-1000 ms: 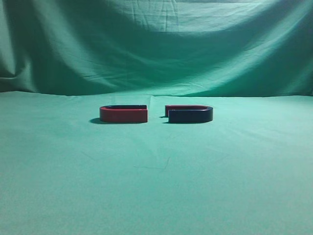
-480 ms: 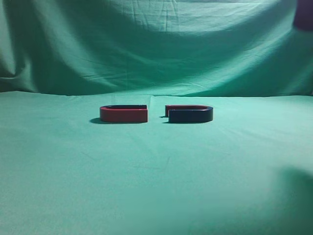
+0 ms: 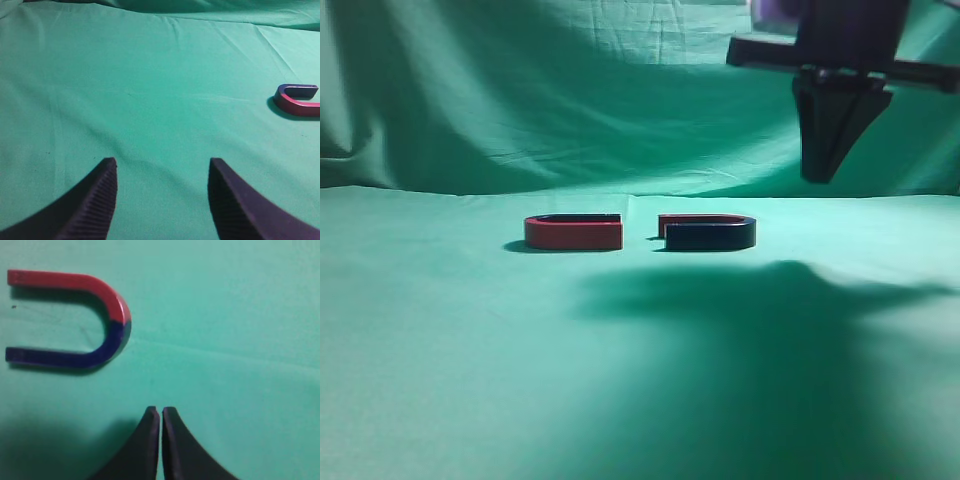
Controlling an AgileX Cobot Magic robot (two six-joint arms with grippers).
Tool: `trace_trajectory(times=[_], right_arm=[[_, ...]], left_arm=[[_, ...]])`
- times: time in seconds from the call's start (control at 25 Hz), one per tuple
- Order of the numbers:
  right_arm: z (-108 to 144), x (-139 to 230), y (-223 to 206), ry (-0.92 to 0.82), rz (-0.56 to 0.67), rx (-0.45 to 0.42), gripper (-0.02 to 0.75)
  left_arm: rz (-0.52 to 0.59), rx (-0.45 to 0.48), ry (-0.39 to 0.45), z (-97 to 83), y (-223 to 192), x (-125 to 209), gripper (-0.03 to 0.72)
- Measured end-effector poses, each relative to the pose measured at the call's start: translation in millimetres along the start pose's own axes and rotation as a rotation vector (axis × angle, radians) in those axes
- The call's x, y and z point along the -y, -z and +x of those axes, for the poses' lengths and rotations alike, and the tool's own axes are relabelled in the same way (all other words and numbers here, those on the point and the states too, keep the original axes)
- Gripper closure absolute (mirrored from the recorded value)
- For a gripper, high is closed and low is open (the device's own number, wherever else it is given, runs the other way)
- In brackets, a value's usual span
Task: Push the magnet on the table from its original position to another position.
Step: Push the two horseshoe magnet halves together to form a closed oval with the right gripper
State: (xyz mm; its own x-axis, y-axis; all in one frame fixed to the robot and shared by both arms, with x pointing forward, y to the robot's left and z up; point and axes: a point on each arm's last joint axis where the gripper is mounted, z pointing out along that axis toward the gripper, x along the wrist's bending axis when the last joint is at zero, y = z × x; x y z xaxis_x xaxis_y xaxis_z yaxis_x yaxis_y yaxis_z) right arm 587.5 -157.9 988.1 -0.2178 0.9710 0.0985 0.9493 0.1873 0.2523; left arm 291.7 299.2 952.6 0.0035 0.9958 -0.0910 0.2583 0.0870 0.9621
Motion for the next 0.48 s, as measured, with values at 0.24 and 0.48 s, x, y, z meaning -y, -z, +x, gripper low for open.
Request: trace_trajectory(times=[0.24,0.48], right_arm=[[2,-22,-31,-0.002,0.024,0.007,0.738],[4,-36,-52,-0.008,0.034,0.006,0.738]], left_arm=[[0.000,0.000,0.000,0.0,0,0,0.316],[0.000,0.000,0.000,0.0,0,0,0.316]])
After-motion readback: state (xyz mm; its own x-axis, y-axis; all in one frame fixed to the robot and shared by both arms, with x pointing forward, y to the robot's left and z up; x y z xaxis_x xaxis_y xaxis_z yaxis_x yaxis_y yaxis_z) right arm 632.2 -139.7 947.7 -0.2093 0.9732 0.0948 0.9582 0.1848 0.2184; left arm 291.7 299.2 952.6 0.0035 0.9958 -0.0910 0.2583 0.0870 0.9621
